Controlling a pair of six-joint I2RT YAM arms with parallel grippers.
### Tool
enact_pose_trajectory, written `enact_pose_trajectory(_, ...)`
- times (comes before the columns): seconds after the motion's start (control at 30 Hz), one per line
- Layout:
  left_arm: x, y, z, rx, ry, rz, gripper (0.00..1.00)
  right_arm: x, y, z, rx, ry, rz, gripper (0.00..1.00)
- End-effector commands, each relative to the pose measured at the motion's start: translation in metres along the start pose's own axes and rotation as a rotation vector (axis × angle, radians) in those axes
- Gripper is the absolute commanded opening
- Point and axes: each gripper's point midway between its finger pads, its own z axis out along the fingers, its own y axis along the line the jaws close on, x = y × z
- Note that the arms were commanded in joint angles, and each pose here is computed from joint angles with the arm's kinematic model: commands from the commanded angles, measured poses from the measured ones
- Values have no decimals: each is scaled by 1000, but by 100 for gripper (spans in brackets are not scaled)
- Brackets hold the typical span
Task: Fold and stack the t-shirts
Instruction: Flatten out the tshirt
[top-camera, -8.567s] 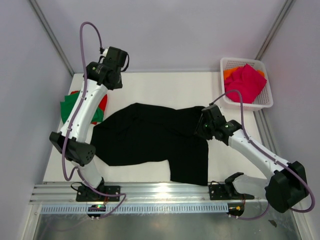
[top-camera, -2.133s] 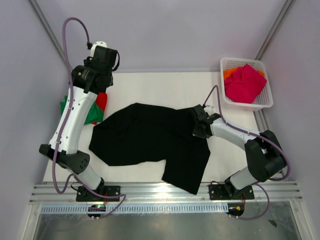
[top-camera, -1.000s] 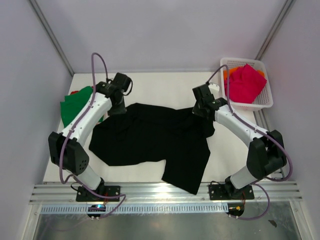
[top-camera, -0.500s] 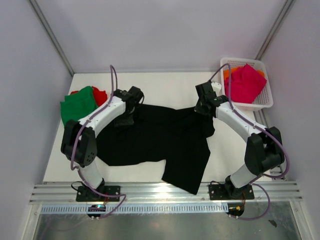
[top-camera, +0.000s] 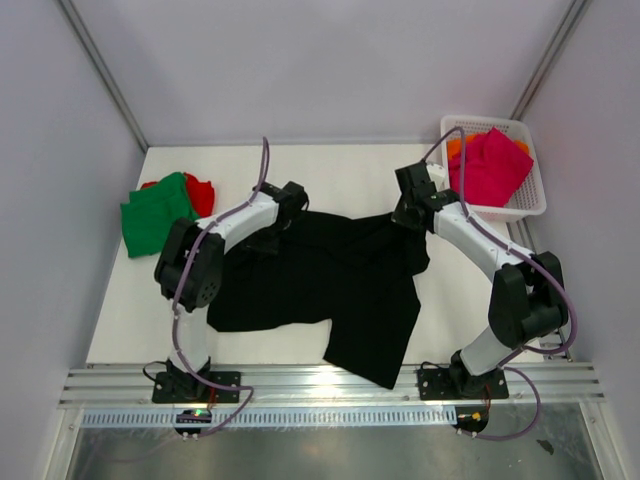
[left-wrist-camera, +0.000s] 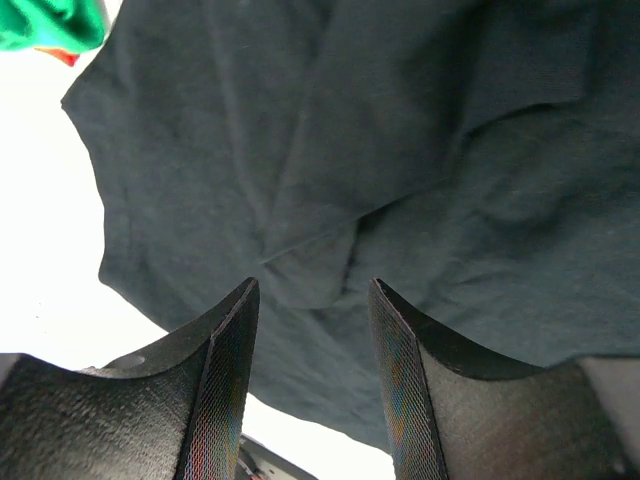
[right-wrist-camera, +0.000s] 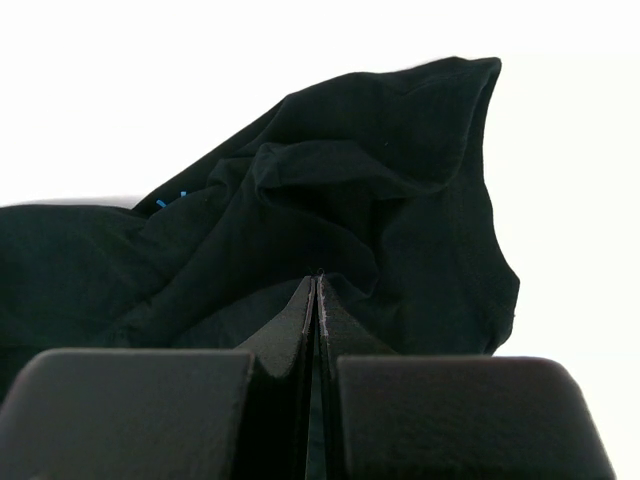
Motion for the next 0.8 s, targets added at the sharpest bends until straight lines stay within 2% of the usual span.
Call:
enact_pose_trajectory(0.0,-16,-1,-2,-25,-54,45,51,-16,3,0,-12,-42,1,3)
enact_pose_trajectory(0.37,-13,19,12,-182,-77,140,52,-13,-2,2,-8,-30,-5,3)
enact_pose_trajectory(0.77,-8,14,22,-184,-55,157,51,-8,-13,1,12,-21,-17,3)
